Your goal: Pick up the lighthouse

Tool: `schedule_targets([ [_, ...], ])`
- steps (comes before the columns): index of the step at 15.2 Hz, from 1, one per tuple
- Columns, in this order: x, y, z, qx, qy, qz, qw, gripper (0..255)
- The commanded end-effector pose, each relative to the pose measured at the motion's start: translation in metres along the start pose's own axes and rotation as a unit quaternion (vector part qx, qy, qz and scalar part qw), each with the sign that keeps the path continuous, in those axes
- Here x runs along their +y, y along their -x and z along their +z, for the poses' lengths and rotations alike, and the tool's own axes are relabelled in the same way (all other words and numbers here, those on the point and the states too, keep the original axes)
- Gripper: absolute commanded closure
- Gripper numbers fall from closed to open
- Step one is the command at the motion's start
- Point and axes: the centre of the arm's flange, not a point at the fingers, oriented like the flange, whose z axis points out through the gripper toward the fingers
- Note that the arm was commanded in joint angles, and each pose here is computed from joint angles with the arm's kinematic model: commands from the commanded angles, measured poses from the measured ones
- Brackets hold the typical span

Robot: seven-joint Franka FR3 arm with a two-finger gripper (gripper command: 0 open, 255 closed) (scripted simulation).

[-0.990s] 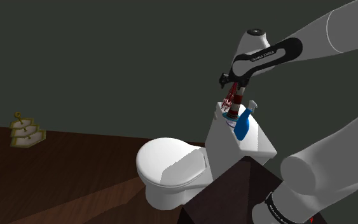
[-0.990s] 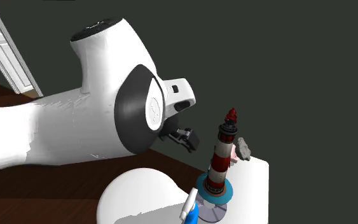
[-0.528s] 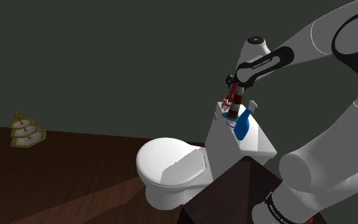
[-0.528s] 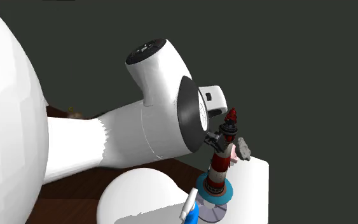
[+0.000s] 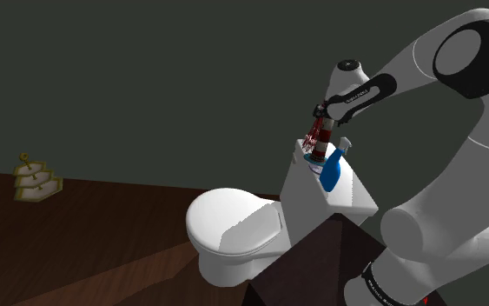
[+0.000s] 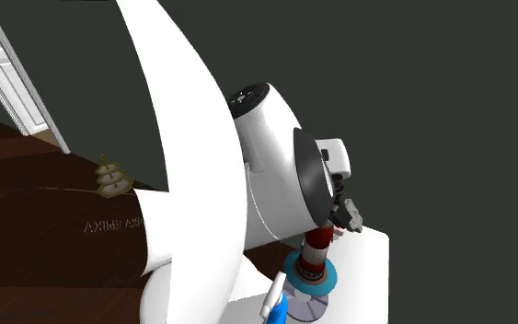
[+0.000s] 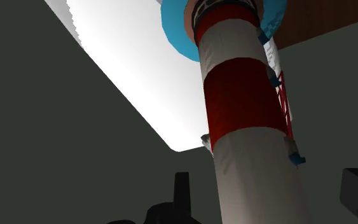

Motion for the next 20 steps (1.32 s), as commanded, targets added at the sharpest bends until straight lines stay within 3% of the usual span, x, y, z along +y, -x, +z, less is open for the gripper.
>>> schedule_targets([
  [1, 0.0, 0.006, 0.009, 0.0, 0.0, 0.001, 1.0, 0],
  [5, -0.001, 0.013, 0.021, 0.0, 0.0, 0.001, 1.0, 0],
  [6, -0.001, 0.013, 0.02, 0.0, 0.0, 0.001, 1.0, 255],
  [15, -0.001, 0.013, 0.021, 0.0, 0.0, 0.001, 1.0, 255],
  [20, 0.001, -0.001, -0.002, 0.0, 0.0, 0.001, 1.0, 255],
])
